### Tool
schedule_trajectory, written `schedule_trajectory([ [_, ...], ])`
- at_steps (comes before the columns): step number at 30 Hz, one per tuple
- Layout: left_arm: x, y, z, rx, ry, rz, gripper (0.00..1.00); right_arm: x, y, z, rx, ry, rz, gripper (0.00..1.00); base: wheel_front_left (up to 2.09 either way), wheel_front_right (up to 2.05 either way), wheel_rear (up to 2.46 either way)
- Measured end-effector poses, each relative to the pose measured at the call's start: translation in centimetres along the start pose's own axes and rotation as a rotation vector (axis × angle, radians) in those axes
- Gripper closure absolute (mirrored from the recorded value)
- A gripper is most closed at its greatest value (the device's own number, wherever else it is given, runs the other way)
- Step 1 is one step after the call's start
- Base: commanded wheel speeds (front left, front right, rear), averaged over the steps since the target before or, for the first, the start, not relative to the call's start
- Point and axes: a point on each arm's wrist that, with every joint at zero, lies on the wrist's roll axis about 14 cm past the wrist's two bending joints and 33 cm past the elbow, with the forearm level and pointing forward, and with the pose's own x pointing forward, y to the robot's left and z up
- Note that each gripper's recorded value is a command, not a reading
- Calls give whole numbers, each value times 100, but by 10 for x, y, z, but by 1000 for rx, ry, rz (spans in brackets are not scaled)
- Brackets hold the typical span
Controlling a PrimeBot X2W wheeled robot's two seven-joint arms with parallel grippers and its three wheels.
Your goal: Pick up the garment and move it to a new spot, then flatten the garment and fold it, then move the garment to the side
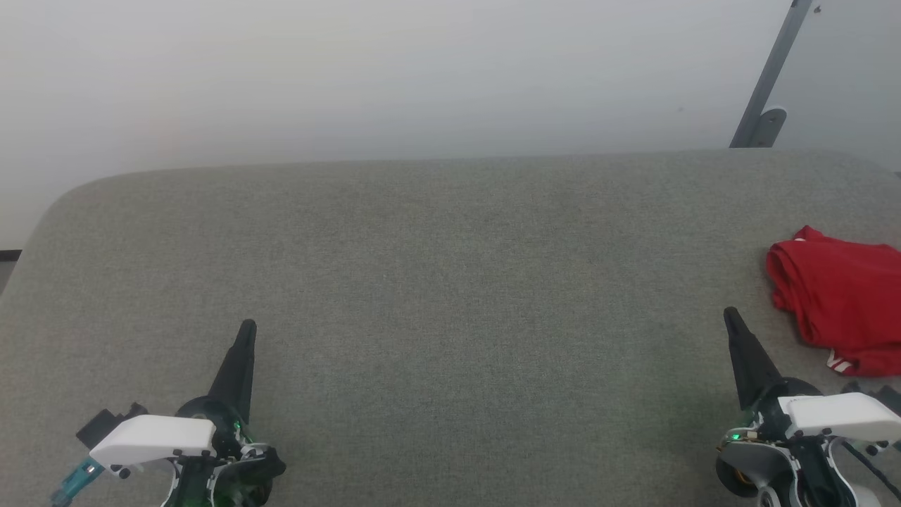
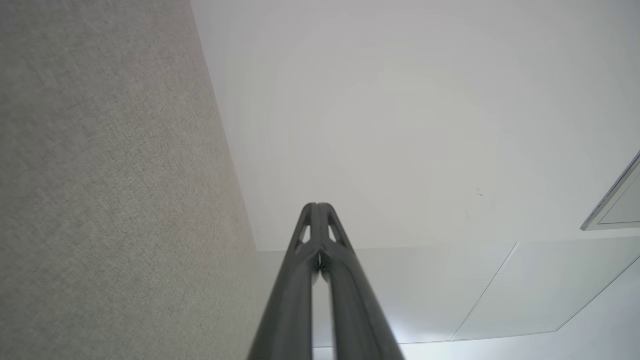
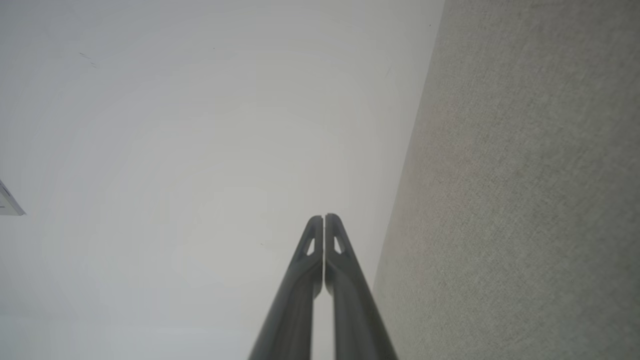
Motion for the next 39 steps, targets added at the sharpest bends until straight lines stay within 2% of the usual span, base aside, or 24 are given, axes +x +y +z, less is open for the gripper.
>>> schedule_trajectory([
  [39,0,0,0,1,1,0,100,0,0,0,1,0,0,100,0,0,0],
])
